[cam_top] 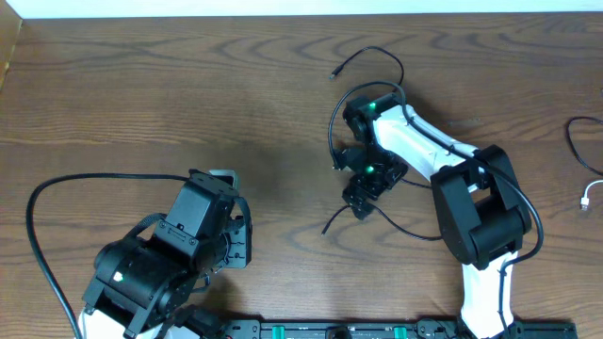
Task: Untangle cables
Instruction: 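Lower the right gripper onto the black cable near center and grasp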
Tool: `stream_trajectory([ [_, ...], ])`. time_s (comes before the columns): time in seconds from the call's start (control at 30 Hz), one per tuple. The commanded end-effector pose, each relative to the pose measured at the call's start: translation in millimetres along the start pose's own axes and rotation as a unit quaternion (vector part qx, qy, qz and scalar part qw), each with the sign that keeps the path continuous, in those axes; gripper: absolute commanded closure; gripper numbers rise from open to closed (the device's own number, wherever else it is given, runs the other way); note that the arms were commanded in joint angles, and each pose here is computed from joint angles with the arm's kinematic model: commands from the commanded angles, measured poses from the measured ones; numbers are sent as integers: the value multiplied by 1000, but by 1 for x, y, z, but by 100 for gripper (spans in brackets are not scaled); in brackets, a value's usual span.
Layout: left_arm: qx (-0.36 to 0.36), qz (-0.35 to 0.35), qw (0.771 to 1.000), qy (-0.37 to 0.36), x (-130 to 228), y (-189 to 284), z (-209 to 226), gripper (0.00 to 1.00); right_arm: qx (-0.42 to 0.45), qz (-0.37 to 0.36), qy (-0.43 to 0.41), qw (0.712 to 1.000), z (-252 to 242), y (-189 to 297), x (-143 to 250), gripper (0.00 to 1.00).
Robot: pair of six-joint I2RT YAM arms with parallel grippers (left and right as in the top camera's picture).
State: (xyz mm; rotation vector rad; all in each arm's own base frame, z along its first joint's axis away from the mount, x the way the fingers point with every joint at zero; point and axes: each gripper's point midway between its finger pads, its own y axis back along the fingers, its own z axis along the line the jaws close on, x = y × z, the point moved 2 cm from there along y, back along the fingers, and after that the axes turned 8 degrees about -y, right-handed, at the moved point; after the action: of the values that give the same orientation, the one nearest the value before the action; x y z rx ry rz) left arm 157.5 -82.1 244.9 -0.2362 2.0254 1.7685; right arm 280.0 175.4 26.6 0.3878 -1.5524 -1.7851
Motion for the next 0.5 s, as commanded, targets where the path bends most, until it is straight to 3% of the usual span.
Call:
stream_trajectory([
  [0.0,-7,1,1000,1,2,-1,2,46,2,41,88,995,-5,-30,11,1],
  [0.17,-7,1,1000,1,2,-1,2,46,5,47,107,993,-8,-52,20,2],
  [0.3,-7,1,1000,-2,2,-1,2,46,10,38,108,993,-9,-74,23,15],
  [0.47,-7,1,1000,-3,2,-1,2,47,25,0,57,998,-15,-95,16,25],
])
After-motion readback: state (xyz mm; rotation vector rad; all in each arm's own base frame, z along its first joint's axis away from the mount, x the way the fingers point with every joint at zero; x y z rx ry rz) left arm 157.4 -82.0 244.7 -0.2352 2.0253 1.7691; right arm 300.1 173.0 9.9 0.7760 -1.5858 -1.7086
